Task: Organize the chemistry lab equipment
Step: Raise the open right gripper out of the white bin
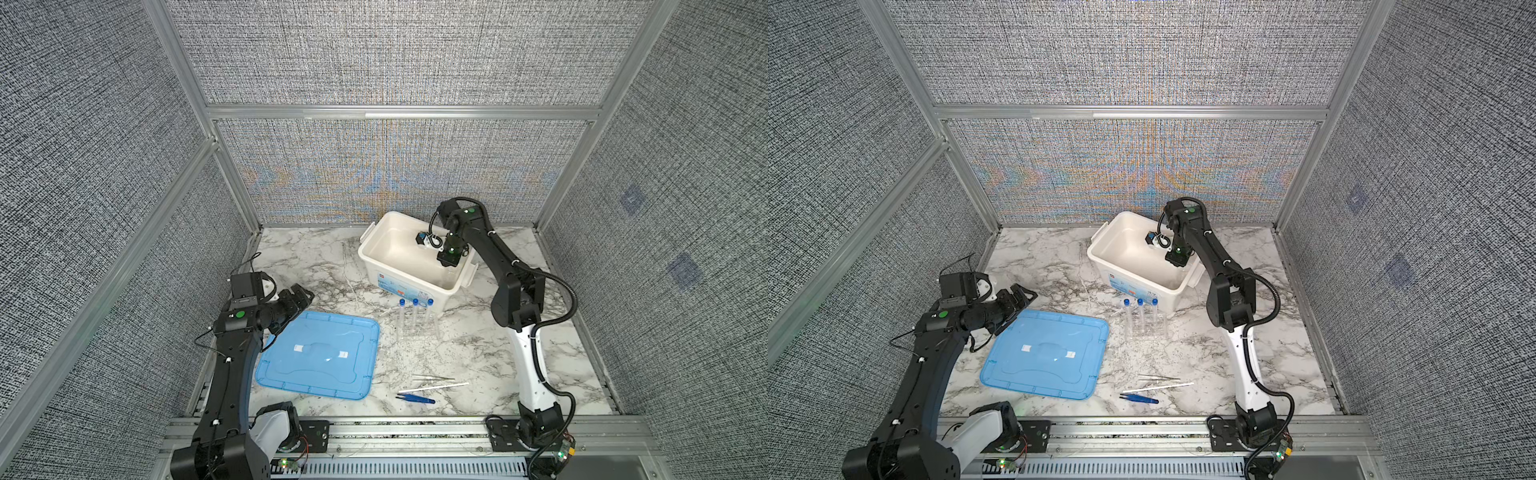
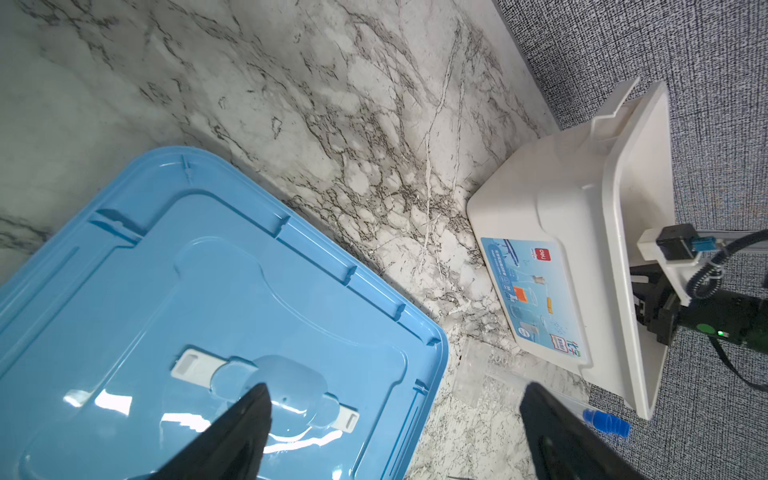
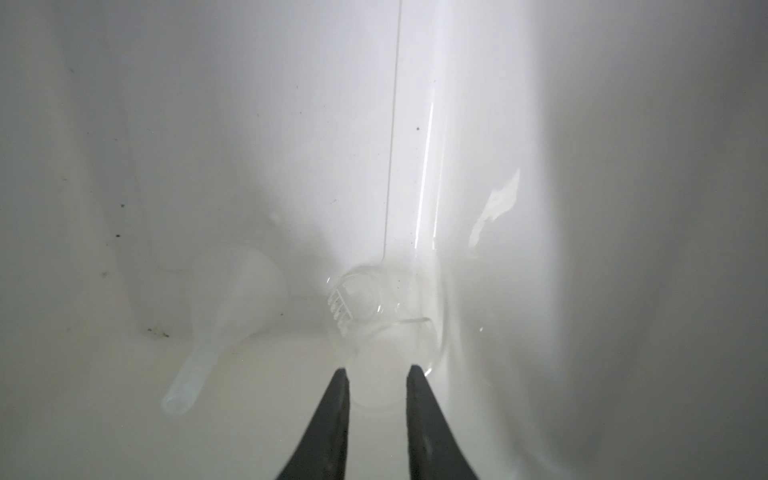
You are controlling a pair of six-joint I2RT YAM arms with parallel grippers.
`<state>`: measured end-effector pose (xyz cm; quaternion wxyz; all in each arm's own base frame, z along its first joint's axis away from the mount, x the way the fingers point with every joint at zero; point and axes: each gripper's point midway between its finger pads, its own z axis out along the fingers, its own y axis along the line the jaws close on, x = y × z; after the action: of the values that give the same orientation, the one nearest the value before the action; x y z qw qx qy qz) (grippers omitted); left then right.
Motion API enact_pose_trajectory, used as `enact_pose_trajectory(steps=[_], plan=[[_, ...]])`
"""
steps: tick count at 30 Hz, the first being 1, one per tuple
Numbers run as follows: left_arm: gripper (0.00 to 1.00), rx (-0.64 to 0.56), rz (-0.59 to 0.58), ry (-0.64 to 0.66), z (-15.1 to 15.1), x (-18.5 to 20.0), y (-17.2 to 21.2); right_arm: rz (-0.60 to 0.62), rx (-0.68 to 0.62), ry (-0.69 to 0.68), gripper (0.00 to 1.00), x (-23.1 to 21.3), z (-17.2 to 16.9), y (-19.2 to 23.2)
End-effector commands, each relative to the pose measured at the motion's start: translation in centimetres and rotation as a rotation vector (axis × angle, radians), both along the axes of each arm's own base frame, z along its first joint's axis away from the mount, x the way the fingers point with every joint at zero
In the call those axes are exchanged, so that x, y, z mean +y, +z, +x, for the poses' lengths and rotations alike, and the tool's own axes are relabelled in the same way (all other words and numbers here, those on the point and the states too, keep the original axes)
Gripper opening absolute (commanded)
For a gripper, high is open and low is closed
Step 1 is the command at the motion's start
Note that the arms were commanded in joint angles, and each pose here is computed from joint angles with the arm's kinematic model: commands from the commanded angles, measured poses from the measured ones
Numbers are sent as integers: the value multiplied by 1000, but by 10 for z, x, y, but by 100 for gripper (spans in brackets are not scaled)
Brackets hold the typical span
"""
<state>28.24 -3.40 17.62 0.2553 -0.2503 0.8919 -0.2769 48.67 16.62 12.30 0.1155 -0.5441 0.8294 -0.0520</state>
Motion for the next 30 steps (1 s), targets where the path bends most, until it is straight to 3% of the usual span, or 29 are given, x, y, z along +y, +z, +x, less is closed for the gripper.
enact_pose_trajectory(steps=[1,5,14,18,25,30], plan=[[95,-8,5,4,1,1,2,3,-46,30,26,5,-2,20],[95,-38,-9,0,2,-1,4,21,-123,10,27,10,-3,50],[94,-99,-8,-20,2,-6,13,232,-307,-58,29,26,-15,139],[94,-110,-21,-13,5,-8,12,355,-373,5,29,48,-42,182],[93,-116,-23,8,13,-5,9,633,-627,141,30,83,-101,262],[93,-119,-5,56,21,3,6,792,-683,337,33,104,-164,274]])
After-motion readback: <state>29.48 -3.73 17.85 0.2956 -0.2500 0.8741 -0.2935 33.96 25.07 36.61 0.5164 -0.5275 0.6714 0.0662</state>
